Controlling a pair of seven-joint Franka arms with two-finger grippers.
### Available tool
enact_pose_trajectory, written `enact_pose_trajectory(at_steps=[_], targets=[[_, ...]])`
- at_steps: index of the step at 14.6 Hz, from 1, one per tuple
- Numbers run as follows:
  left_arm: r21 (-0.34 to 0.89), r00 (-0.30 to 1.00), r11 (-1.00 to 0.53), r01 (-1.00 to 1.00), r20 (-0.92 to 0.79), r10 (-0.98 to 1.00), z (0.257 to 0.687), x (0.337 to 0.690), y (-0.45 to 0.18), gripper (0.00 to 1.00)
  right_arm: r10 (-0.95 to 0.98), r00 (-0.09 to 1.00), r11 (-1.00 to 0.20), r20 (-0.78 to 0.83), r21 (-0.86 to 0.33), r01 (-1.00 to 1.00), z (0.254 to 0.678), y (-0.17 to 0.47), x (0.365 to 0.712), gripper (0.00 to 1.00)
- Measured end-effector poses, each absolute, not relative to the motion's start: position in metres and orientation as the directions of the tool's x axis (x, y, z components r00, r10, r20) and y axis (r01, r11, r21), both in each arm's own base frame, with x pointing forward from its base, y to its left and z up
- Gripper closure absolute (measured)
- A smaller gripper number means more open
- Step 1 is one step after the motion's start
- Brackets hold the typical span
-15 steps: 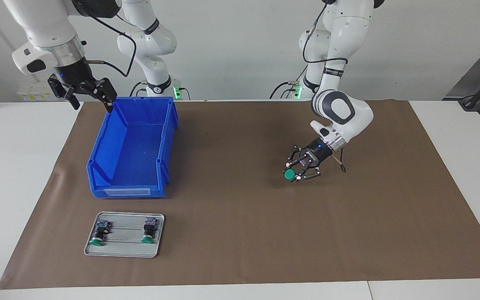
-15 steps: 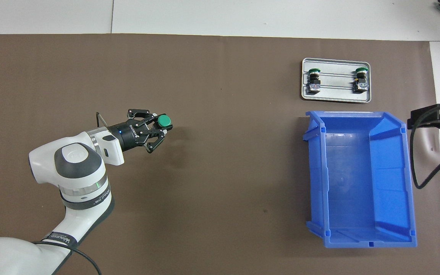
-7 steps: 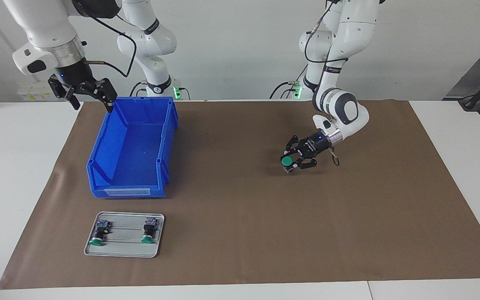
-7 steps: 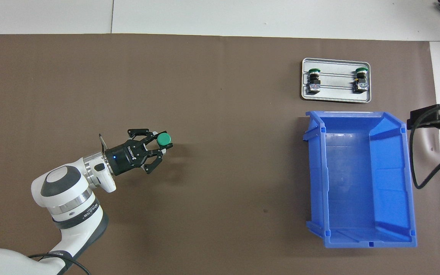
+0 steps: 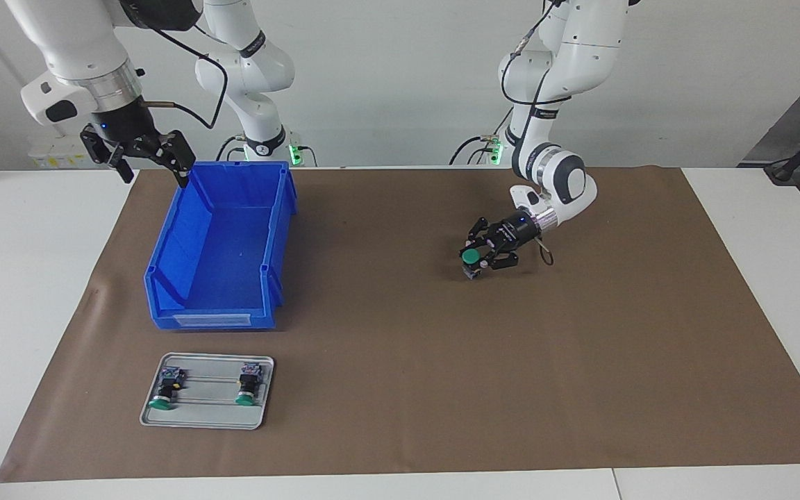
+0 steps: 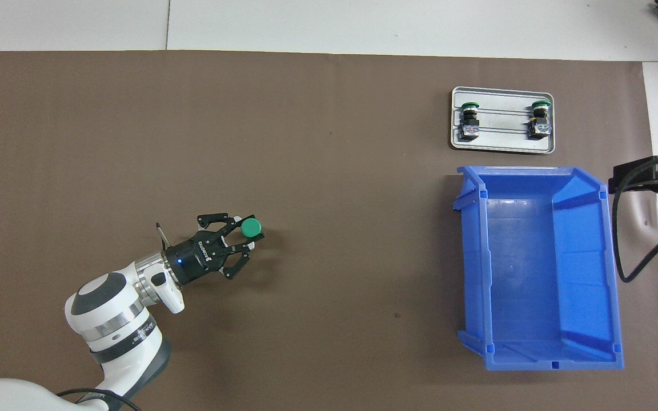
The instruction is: Place and press button with both arms
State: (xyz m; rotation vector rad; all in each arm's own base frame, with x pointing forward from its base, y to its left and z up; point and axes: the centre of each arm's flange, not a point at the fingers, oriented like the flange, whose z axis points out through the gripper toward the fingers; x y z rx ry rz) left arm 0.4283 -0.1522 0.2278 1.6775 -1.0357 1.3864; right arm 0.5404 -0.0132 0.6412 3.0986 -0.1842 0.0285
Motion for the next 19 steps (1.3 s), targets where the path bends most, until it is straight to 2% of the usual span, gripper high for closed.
enact_pose_trajectory(at_steps=[6,7,10,11,16,19], targets=[[0.061,0.132,-0.415,-0.908,0.980,-0.146,0.217,0.414,-0.153,0.61,-0.118,0.993,-0.992,0.019,0.036,-0.119,0.641,-0.013,0.540,0.00],[0.061,0.133,-0.416,-0.907,0.980,-0.146,0.217,0.414,-0.153,0.56,-0.127,0.992,-0.991,0.019,0.033,-0.128,0.641,-0.013,0.540,0.00],[0.062,0.136,-0.422,-0.905,0.980,-0.147,0.217,0.414,-0.151,0.23,-0.171,0.985,-0.985,0.012,-0.004,-0.171,0.639,-0.011,0.540,0.00],[0.063,0.137,-0.424,-0.903,0.980,-0.147,0.217,0.414,-0.150,0.17,-0.172,0.985,-0.985,0.011,-0.005,-0.172,0.639,-0.011,0.540,0.00],[0.069,0.147,-0.416,-0.907,0.976,-0.159,0.215,0.414,-0.144,0.17,-0.141,0.990,-0.990,0.010,0.011,-0.141,0.637,-0.010,0.540,0.00],[0.081,0.168,-0.372,-0.925,0.964,-0.208,0.212,0.415,-0.118,0.17,-0.131,0.991,-0.991,0.008,0.016,-0.132,0.636,-0.011,0.540,0.00]])
